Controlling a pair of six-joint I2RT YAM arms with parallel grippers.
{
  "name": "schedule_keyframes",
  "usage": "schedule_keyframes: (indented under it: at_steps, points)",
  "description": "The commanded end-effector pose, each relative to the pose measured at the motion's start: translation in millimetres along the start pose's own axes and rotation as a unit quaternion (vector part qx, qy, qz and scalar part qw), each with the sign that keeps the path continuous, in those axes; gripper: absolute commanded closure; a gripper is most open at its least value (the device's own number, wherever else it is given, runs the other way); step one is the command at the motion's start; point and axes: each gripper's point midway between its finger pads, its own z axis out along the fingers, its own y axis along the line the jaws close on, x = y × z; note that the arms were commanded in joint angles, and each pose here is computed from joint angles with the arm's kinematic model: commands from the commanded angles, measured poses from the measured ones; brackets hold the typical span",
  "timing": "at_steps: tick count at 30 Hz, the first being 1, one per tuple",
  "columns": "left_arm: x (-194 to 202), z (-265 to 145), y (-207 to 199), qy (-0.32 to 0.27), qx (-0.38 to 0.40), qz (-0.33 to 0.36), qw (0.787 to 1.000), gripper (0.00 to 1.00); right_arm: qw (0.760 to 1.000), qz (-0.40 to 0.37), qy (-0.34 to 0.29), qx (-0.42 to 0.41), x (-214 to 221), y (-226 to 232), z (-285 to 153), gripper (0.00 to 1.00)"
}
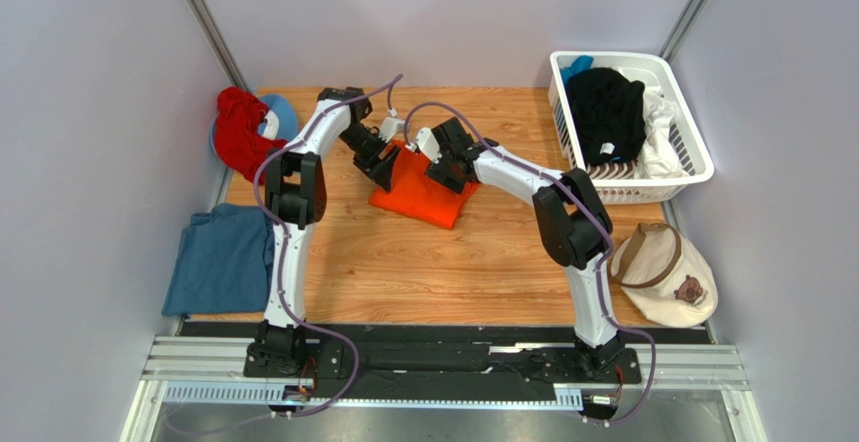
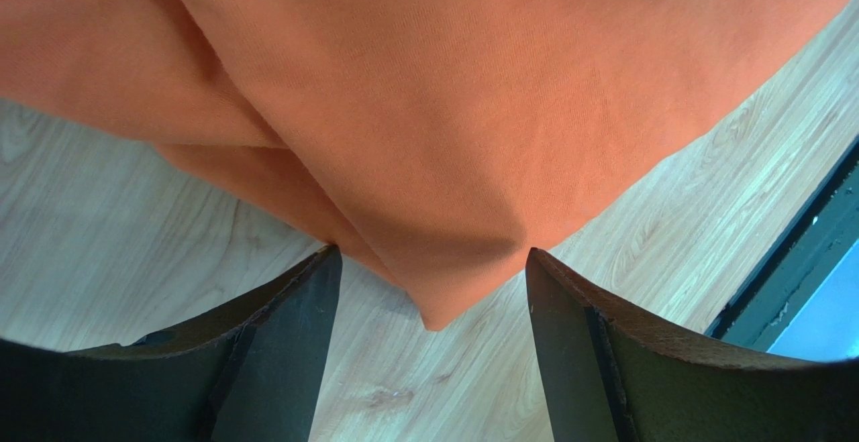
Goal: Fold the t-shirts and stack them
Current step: Neatly place the folded tshirt to the corner
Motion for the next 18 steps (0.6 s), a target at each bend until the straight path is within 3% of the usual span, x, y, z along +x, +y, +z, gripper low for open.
schedule_keyframes:
  at_steps: [1,18]
  points:
    - [-7.6,-2.9,-5.5,0.003,0.001,-0.002,1.0,0.24,0.998,0.004,-0.052,0.02,-27.7,-17.4,-25.1,0.26]
    - [-5.0,36.9,-23.3,0.03,0.047,0.014,0.998,0.23,0.999,-0.002,-0.047,0.02,-23.8,-16.1,-24.2,0.26]
